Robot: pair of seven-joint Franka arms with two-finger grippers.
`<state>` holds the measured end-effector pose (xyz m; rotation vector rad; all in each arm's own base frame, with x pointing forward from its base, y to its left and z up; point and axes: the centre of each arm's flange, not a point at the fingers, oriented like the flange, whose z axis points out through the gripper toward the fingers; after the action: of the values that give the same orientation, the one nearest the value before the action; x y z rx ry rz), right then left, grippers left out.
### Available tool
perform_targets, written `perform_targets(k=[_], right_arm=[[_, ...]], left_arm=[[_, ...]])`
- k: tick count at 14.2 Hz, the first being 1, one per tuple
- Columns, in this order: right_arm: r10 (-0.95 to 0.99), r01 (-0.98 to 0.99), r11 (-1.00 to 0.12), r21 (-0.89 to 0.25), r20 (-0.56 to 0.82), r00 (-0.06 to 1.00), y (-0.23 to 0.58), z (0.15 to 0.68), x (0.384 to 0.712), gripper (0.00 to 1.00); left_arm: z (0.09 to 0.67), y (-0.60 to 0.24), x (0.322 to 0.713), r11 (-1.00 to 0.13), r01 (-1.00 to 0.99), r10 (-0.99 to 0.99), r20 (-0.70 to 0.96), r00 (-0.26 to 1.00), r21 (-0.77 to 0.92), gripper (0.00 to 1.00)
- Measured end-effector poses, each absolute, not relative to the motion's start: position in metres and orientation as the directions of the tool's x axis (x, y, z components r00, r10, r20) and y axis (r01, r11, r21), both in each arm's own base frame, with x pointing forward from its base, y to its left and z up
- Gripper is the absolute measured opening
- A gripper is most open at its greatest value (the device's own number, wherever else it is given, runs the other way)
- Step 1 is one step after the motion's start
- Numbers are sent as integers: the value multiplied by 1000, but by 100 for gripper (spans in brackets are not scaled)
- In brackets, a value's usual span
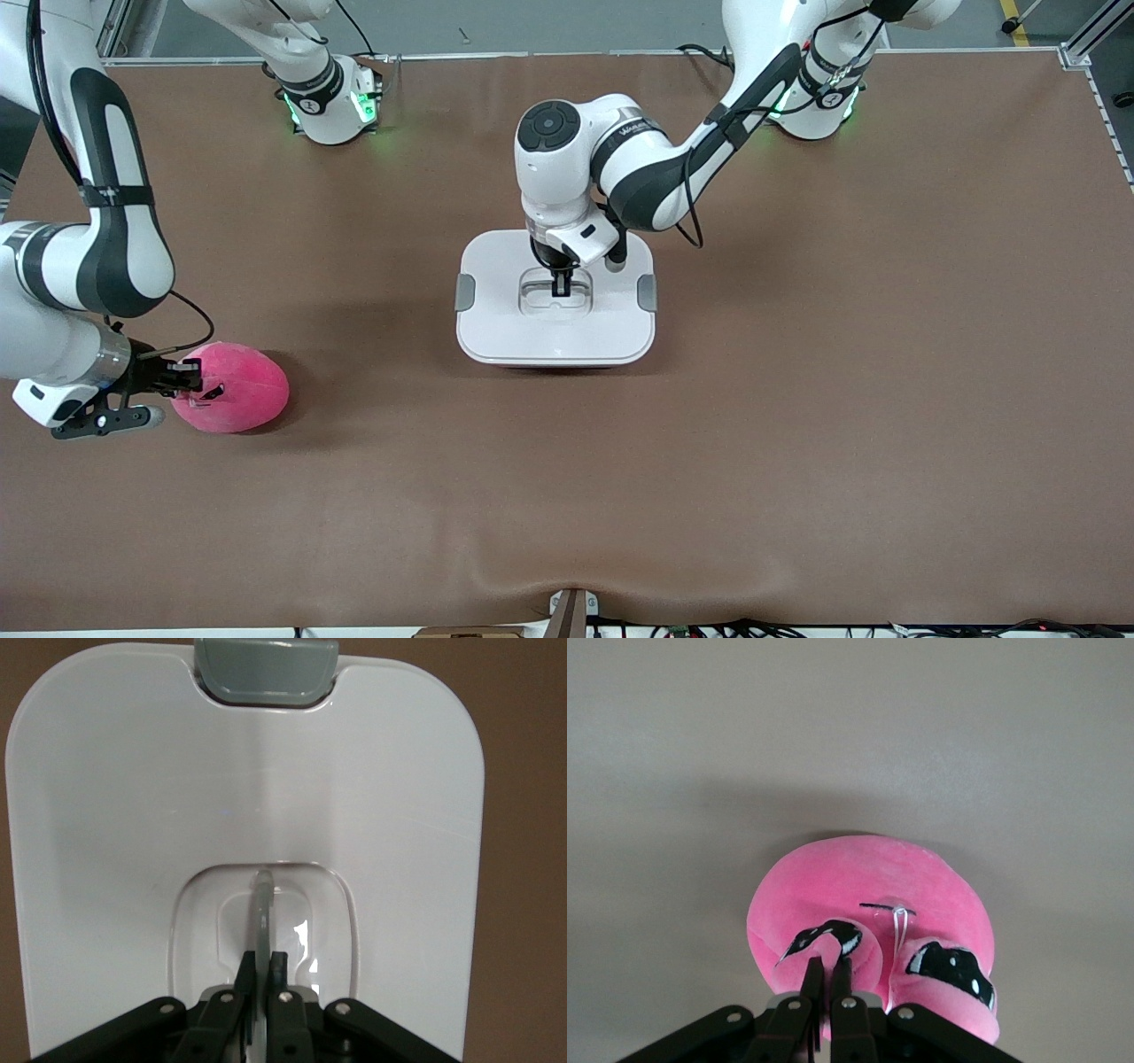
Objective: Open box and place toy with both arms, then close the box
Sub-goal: 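Close the right gripper on the pink plush toy, then lift the lid off with the left gripper while the right gripper lifts the toy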
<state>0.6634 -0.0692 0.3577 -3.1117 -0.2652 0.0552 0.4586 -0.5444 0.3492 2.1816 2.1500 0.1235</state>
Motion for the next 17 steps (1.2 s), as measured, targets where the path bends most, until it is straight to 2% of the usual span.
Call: perform_targets(k=[4, 9, 13, 17], right_arm=[[204, 204, -979, -26, -37, 978, -66, 378, 667, 6], [338, 334, -941, -58, -83, 938, -64, 413, 662, 6], [370, 366, -929, -59, -75, 926, -61, 422, 661, 6], [443, 439, -896, -66, -71, 894, -37, 453, 652, 6]], left_arm=[[350, -545, 459, -17, 994, 1000, 2, 17, 112, 7], [365, -546, 458, -29, 992, 1000, -7, 30, 125, 7], [415, -545, 457, -124, 980, 991, -23, 130, 158, 7], [457, -493, 495, -227, 966, 972, -32, 232, 128, 7]])
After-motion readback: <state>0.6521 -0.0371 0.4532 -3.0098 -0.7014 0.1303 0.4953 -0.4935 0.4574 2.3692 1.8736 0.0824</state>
